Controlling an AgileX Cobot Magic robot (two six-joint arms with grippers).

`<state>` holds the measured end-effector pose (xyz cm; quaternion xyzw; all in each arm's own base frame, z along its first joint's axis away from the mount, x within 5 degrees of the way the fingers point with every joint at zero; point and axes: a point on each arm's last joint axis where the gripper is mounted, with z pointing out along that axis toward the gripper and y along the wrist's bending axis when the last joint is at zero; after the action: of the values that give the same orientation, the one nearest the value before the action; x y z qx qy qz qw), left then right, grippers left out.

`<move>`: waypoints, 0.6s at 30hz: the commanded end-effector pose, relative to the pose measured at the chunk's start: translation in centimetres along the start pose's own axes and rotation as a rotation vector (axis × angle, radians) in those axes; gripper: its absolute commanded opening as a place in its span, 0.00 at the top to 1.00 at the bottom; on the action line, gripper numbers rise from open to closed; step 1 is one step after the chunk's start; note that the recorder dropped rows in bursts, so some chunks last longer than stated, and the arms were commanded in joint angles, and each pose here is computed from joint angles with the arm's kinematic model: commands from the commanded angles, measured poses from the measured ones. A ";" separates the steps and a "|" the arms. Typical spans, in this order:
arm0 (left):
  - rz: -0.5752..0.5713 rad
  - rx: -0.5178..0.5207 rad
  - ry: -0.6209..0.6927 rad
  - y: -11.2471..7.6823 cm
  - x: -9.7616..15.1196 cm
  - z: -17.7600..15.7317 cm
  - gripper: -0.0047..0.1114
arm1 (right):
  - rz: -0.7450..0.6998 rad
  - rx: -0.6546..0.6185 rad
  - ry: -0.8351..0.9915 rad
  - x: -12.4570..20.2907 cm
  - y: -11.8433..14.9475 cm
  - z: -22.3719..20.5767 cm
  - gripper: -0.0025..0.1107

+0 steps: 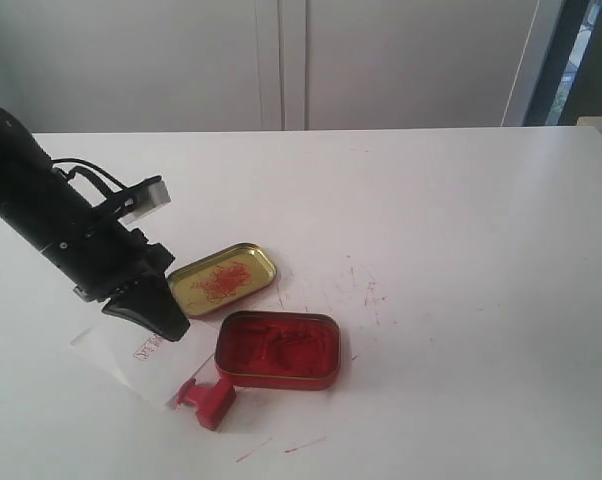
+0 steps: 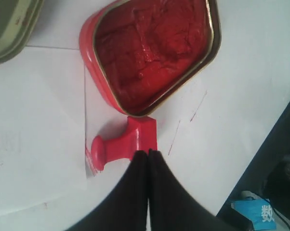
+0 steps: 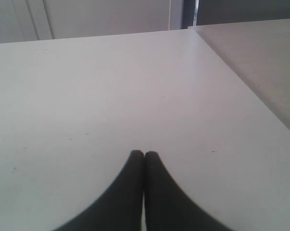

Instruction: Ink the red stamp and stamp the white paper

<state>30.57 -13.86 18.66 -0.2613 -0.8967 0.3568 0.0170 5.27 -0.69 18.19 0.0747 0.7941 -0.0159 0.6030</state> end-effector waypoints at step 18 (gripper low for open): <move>0.110 -0.559 -0.418 -5.4 4.5 -9.5 0.96 | -0.004 -0.005 -0.013 0.0 0.0 0.0 0.98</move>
<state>26.94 -9.40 28.24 -0.2276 -0.9296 0.1502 -0.2481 5.27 -0.69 18.19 0.0747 0.7941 -0.0159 0.6030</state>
